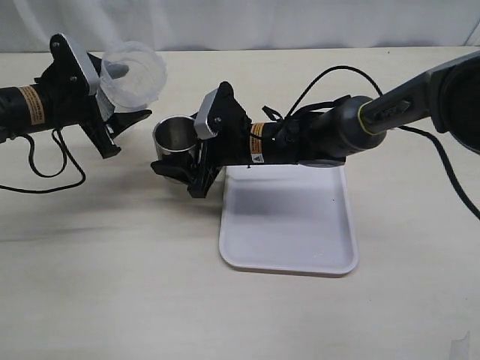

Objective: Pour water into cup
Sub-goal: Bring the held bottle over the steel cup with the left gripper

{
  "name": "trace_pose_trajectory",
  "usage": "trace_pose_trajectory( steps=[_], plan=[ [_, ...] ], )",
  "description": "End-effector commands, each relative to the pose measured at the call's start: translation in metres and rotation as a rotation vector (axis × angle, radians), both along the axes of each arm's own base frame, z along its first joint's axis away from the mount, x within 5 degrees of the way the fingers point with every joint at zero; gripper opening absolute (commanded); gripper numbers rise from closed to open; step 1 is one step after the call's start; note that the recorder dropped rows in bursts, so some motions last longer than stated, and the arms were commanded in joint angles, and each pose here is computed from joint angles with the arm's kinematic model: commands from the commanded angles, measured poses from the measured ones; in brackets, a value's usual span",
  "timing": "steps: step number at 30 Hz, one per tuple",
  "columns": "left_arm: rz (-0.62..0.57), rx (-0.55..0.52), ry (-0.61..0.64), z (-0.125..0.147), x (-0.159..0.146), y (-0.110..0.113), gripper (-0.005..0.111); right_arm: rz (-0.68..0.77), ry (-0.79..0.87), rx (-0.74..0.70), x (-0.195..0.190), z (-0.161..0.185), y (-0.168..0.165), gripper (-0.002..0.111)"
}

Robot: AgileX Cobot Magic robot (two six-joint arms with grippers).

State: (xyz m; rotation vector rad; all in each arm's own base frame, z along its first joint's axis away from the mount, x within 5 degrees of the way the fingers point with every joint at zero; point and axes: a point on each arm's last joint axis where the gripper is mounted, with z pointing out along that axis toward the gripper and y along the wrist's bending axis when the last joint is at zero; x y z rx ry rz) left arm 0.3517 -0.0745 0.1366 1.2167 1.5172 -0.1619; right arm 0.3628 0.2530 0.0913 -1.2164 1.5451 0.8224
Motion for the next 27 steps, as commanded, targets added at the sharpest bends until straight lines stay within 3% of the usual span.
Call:
trace_pose_trajectory(
  steps=[1, 5, 22, 27],
  plan=[
    [-0.005, -0.016, -0.09, 0.013, 0.003, -0.001, 0.0, 0.002, -0.024, 0.03, 0.002, 0.004, 0.001, 0.004],
    [-0.025, 0.022, -0.148, 0.014, 0.004, -0.001, 0.0, 0.042, -0.034, 0.048, -0.002, 0.006, 0.003, 0.004],
    [-0.043, 0.031, -0.159, 0.014, 0.003, -0.002, 0.0, 0.053, -0.042, 0.056, -0.002, 0.007, 0.003, 0.004],
    [-0.08, 0.051, -0.173, 0.013, 0.001, -0.012, 0.0, 0.055, -0.049, 0.054, -0.002, 0.007, 0.003, 0.004]
  ],
)
